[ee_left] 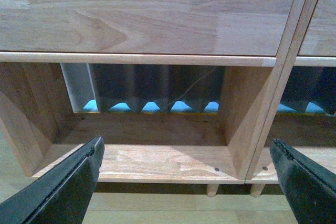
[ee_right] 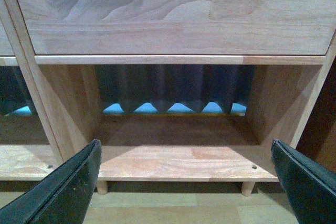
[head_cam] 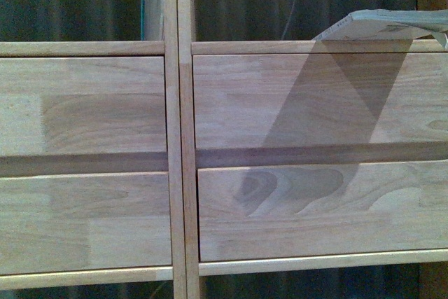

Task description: Organize books on shelf

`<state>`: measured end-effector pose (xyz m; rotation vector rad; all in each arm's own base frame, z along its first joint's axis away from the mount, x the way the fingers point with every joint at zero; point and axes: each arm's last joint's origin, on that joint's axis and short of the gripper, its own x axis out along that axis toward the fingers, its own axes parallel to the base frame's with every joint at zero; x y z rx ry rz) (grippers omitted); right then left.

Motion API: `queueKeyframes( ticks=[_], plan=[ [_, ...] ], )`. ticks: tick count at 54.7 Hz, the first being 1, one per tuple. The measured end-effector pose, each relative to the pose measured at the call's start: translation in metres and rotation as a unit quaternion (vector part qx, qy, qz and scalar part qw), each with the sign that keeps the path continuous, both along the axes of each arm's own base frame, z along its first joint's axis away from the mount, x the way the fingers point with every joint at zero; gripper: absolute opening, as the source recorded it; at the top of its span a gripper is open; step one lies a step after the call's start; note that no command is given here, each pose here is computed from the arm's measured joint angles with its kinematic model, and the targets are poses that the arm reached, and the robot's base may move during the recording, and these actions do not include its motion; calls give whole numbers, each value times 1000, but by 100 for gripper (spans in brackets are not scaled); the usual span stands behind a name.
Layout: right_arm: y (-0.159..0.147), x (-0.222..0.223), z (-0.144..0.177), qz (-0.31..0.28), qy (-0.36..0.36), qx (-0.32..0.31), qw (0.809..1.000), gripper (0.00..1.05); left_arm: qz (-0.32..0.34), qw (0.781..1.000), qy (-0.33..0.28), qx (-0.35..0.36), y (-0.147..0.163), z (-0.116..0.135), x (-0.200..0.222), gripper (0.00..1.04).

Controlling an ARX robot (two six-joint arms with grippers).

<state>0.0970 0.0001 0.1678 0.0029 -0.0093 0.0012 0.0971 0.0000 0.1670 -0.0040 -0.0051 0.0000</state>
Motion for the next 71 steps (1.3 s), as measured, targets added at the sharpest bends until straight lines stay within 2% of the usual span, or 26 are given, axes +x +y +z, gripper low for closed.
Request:
queueKeyframes(
  ticks=[64, 65, 66, 69, 71],
  plan=[
    [0, 0, 0, 0, 0, 0, 1000, 98, 0, 1000, 0, 0, 0, 0, 0, 97],
    [0, 1, 0, -18, -2, -5, 1000, 98, 0, 1000, 0, 0, 0, 0, 0, 97],
    [0, 4, 4, -84, -17, -12, 996, 98, 0, 1000, 0, 0, 0, 0, 0, 97],
    [3, 9, 10, -222, -31, 0, 975, 98, 0, 1000, 0, 0, 0, 0, 0, 97],
    [4, 11, 7, -282, -9, 0, 959, 98, 0, 1000, 0, 0, 0, 0, 0, 97]
  ],
)
